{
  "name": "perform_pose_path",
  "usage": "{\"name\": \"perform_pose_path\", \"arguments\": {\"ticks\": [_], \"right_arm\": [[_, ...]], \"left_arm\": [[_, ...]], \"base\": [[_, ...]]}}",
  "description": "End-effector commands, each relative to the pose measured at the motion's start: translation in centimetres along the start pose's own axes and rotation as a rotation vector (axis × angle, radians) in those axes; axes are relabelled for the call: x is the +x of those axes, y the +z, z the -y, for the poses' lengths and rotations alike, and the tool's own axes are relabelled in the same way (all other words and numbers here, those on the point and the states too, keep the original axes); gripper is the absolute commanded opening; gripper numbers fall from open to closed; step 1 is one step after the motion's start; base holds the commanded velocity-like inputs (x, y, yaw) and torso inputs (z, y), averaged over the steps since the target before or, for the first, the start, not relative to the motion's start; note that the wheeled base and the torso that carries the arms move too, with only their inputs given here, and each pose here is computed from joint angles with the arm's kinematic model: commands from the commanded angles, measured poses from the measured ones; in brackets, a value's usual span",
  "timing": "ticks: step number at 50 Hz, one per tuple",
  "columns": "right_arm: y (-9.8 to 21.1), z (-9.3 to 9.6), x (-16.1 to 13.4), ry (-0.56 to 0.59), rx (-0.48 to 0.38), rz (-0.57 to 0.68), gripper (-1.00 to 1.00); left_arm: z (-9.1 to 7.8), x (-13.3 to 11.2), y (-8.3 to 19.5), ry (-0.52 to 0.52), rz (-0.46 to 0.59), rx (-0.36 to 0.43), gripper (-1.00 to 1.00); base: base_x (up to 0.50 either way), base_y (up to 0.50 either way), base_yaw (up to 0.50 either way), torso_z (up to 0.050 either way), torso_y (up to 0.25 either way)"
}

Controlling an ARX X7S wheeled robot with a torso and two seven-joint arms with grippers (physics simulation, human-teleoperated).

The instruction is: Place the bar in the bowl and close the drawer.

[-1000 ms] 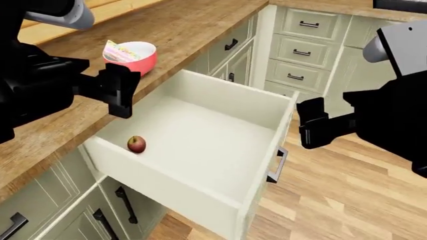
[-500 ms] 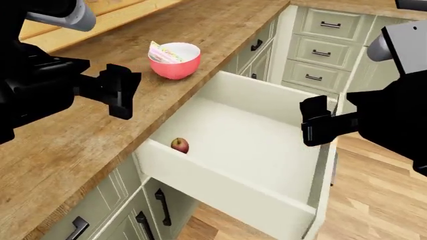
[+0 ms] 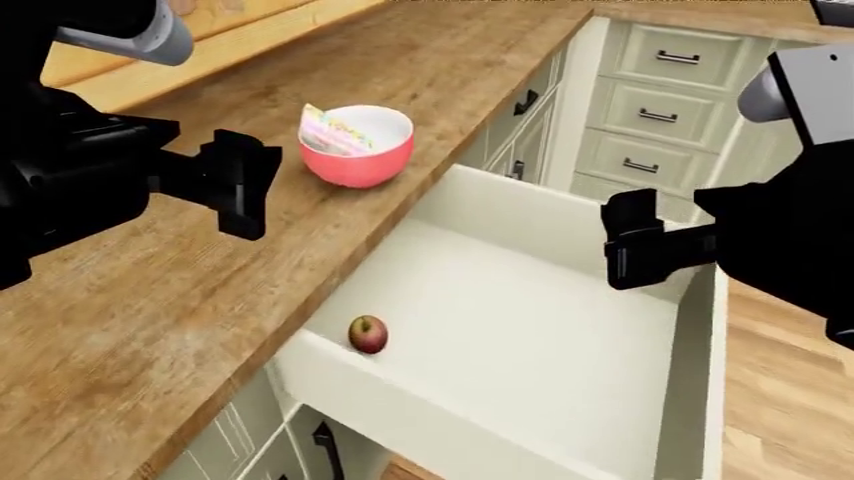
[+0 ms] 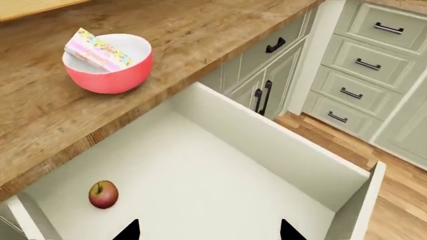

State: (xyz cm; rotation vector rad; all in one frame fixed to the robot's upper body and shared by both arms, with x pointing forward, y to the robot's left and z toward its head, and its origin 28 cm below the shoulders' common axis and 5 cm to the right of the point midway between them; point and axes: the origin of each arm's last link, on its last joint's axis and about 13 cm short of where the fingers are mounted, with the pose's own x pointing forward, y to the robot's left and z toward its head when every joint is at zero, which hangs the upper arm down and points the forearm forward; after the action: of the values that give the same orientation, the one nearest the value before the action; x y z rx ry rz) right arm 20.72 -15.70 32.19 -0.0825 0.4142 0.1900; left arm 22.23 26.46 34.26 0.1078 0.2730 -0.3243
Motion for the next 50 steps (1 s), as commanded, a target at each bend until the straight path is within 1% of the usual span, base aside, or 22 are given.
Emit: {"name": "perform_pose_path", "arguments": {"ticks": [1, 8, 15, 18, 30, 50], "right_arm": [[0.08, 0.06, -0.12, -0.005, 0.006, 0.003, 1.0], [0.12, 0.13, -0.12, -0.017, 0.01, 0.008, 1.0], [-0.05, 0.14, 0.14, -0.04, 0.01, 0.009, 1.0], [-0.21, 0.13, 0.16, -0.032, 0.007, 0.01, 1.0], [-0.37, 0.03, -0.06, -0.027, -0.022, 0.029, 1.0], [-0.4, 0.02, -0.18, -0.024, -0.023, 0.03, 1.0]], "left_arm": [[0.07, -0.06, 0.06, -0.001, 0.001, 0.003, 1.0], [0.12, -0.07, 0.12, 0.0, 0.003, 0.008, 1.0], [0.1, -0.03, 0.08, 0.002, 0.001, 0.011, 1.0], [0.07, 0.03, 0.02, 0.002, -0.001, 0.01, 1.0], [0.04, 0.01, -0.01, -0.002, -0.001, 0.008, 1.0], [0.16, -0.11, 0.09, -0.007, -0.002, 0.015, 1.0]], "base": [[0.23, -0.44, 0.0, 0.0, 0.0], [0.23, -0.44, 0.0, 0.0, 0.0], [0.01, -0.03, 0.0, 0.0, 0.002], [0.0, 0.0, -0.06, 0.0, 0.0], [-0.01, 0.03, -0.5, 0.0, 0.0], [-0.01, 0.02, -0.5, 0.0, 0.0]]}}
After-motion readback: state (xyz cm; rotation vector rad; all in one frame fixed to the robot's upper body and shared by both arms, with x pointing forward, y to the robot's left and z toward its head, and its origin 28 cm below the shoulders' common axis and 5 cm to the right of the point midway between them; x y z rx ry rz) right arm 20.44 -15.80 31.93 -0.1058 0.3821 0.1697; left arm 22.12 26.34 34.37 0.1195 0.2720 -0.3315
